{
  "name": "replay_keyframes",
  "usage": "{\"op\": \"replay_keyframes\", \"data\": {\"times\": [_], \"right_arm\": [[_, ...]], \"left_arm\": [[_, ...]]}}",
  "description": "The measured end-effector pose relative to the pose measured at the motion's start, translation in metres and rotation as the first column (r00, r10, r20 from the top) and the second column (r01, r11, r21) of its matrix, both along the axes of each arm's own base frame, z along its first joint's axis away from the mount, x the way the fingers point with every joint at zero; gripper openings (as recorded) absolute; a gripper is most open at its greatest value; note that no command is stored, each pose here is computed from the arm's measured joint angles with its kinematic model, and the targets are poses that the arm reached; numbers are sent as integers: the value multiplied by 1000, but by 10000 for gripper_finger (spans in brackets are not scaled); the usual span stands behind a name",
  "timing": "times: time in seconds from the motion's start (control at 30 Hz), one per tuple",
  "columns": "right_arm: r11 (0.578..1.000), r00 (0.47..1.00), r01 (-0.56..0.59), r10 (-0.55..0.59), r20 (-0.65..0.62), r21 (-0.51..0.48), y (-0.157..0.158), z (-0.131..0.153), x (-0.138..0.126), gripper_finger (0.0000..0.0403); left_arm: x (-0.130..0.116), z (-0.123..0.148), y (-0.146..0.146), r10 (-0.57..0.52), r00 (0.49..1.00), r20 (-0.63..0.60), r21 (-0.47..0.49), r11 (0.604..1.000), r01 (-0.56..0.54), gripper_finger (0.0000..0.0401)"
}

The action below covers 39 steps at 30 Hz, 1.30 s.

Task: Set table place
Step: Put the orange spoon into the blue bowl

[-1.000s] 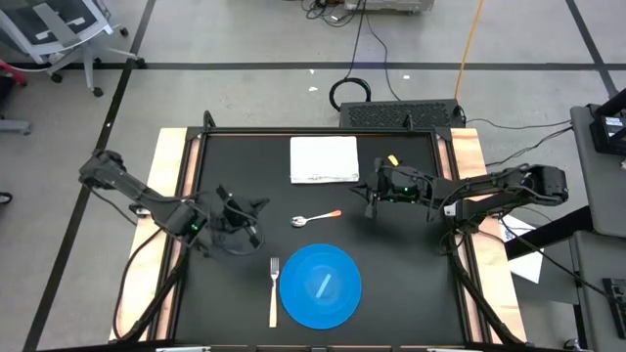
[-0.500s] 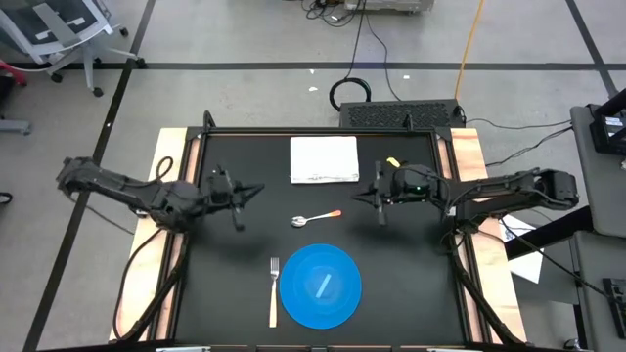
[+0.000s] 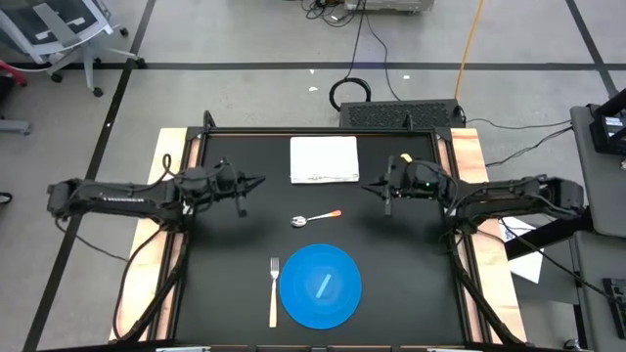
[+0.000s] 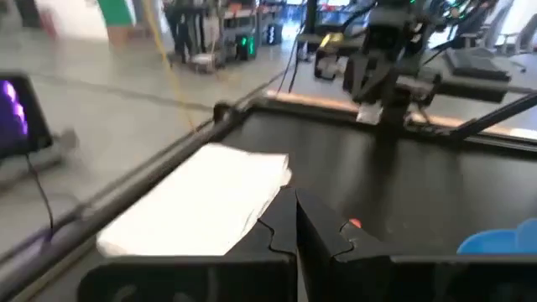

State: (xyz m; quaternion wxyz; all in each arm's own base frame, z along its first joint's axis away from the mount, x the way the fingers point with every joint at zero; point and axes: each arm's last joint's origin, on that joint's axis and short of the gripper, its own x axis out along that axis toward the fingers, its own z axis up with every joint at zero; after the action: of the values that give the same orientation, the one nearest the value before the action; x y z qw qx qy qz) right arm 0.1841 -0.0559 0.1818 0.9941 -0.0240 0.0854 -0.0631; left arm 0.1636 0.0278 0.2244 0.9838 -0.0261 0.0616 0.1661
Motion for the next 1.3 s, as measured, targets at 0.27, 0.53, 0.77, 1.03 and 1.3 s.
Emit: {"op": "replay_keyframes", "data": {"times": [0.27,0.53,0.77,1.03,1.3], "right_arm": [[1000,1000,-29,29,3,2,-7,-1,-3,0],[996,998,-63,63,16,55,-8,0,-4,0],[991,997,-54,47,57,121,-6,-4,-7,0],[987,982,-65,37,184,148,3,-10,-30,0],[981,968,-73,27,248,179,9,-12,-45,0]], "left_arm": [[-6,-25,4,-130,992,-5,-25,991,130,0],[-7,-33,2,-173,985,-29,62,983,174,0],[-10,-26,-3,-197,980,-13,161,967,196,0],[-29,-14,-20,-190,981,37,220,959,178,0],[-37,-16,-34,-151,989,0,231,962,147,0]]}}
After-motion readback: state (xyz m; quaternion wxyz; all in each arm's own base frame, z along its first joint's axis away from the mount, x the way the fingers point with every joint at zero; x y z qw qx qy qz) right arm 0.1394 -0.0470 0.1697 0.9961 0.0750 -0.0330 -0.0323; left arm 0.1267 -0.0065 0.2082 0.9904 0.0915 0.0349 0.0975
